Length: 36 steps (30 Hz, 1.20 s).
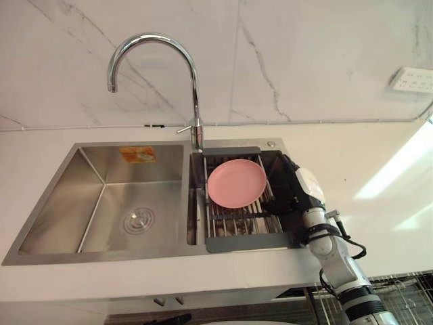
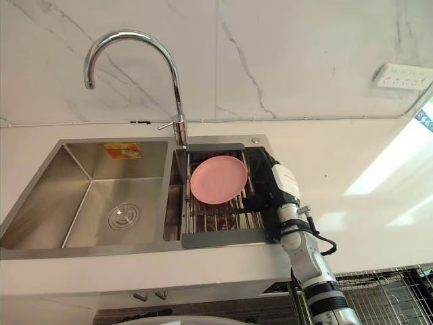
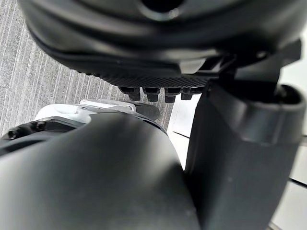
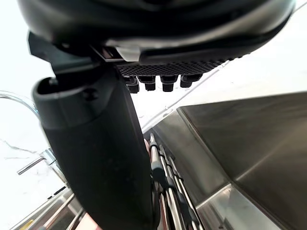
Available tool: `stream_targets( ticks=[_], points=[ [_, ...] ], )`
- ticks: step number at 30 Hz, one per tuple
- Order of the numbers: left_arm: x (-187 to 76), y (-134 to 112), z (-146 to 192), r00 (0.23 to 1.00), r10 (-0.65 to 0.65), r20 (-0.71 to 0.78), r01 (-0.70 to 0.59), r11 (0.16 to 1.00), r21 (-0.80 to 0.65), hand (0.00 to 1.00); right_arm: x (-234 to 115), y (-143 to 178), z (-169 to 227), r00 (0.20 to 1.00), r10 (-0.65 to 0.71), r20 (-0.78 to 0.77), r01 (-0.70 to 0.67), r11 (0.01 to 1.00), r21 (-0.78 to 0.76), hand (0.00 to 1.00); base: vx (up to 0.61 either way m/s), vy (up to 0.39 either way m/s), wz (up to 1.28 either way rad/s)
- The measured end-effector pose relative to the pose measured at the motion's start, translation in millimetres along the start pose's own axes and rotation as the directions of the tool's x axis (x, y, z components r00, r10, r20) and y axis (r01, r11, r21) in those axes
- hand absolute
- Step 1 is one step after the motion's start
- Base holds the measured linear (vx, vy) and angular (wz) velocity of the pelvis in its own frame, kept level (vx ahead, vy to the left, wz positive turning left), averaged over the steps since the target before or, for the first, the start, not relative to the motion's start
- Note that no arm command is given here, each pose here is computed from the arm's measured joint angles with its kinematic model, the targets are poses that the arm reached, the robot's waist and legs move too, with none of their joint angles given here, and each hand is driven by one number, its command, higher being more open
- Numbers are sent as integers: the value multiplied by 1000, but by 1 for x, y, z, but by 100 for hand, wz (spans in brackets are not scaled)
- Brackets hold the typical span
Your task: Walk over to the sink, pick up the cup, carry it to the dishwasher, place the cup inside the dishwasher, then close the dishwasher door
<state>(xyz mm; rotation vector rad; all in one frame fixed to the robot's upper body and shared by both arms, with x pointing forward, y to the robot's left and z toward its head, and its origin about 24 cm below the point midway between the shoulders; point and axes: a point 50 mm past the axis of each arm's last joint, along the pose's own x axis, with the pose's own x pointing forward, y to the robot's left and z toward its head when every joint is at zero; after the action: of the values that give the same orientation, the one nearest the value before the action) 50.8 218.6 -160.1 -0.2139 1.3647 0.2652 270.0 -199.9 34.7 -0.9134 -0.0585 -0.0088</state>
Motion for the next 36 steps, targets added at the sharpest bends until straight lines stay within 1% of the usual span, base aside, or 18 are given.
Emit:
stream_targets(
  ticks=[11,18,24,30,36],
  points=[
    [0,-2,0,1000,-11,3,11,1000,-1,100,9,-5,-2,998,-65,-27,65,998,-12,100,-31,-5,9],
    [0,-3,1,1000,-18,14,18,1000,0,100,13,0,-12,996,-38,-78,35,999,-30,100,-23,-3,5],
    [0,-3,2,999,-20,25,19,1000,18,100,20,9,-6,998,39,-47,-43,994,-104,100,0,0,0],
    [0,-4,3,999,-27,30,26,999,19,100,25,13,-3,998,68,-16,-70,984,-166,100,-4,0,1],
    [0,-4,4,999,-30,38,30,999,20,100,26,8,-3,999,40,26,-33,975,-221,100,-9,-2,2]
  ],
)
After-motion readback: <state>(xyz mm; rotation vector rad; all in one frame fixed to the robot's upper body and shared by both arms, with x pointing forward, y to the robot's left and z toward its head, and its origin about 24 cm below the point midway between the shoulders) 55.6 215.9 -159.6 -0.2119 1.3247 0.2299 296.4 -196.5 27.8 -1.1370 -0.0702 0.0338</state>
